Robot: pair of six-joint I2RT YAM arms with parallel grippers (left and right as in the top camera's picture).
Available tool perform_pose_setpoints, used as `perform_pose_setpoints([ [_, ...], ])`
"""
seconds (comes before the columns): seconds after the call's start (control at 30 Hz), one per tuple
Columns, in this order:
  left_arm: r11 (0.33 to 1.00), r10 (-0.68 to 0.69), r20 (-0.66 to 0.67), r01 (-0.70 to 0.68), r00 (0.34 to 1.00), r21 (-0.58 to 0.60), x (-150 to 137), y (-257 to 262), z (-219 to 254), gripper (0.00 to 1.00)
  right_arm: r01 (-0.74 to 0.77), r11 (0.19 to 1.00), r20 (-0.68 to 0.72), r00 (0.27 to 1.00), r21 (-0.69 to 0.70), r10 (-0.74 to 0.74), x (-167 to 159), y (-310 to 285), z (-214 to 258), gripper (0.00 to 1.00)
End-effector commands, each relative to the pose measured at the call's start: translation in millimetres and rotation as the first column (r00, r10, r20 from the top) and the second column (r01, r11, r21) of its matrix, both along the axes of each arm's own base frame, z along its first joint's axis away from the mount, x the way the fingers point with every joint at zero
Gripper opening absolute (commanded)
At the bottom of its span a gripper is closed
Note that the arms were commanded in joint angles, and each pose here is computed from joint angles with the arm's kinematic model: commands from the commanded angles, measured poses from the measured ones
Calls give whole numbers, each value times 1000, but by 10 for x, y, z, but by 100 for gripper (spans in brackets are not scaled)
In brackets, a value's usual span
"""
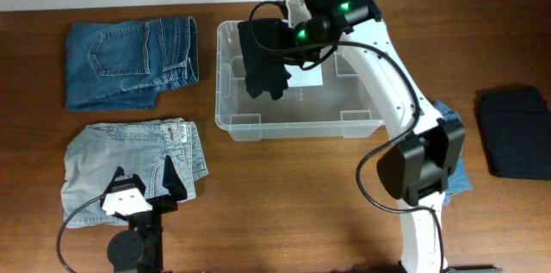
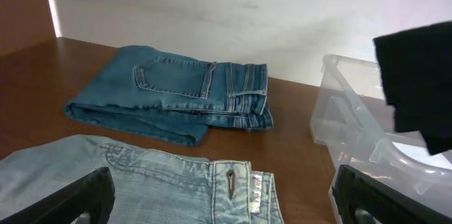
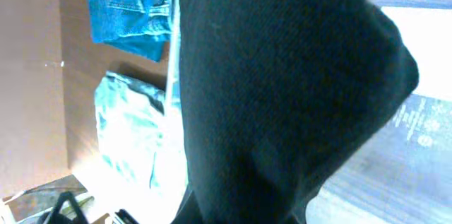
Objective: Pack container
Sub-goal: 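Lift the black garment and carry it left over the container, then lower the black garment into the container and open the right gripper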
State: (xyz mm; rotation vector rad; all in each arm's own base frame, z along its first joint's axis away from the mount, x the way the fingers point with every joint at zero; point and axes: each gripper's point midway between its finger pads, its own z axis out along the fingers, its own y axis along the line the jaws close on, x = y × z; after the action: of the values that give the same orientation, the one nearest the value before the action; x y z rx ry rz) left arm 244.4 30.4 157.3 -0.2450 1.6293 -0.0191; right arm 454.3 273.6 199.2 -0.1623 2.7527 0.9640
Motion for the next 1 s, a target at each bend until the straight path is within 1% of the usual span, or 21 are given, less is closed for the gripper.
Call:
perform_pose_setpoints([
  [0.0, 1000, 13, -1, -13, 1000, 9, -7, 27, -5, 99, -15, 1000, -18, 1000, -9, 14, 60, 73, -236, 5],
  [0.07, 1000, 13, -1, -13, 1000, 9, -7, 27, -5, 99, -24, 1000, -22, 999, 7, 24, 81, 116, -285, 5],
  [0.2, 1000, 13, -1, -13, 1000, 9, -7, 27, -5, 99, -58, 995, -41, 997, 81, 62, 75, 240, -308, 5],
  [0.6, 1000, 12, -1, -12, 1000, 9, -7, 27, -5, 99, -44, 991, -127, 990, 127, 60, 77, 331, -540, 6],
  [0.87, 1000, 13, -1, -13, 1000, 9, -7, 27, -5, 99, -35, 994, -175, 983, 100, 52, 91, 322, -827, 6],
  [0.93, 1000, 13, -1, -13, 1000, 9, -7, 27, -5, 99, -19, 998, -175, 984, 53, 28, 127, 269, -951, 8],
  [0.97, 1000, 12, -1, -12, 1000, 9, -7, 27, -5, 99, -7, 1000, -171, 985, 18, 10, 151, 225, -1029, 10],
])
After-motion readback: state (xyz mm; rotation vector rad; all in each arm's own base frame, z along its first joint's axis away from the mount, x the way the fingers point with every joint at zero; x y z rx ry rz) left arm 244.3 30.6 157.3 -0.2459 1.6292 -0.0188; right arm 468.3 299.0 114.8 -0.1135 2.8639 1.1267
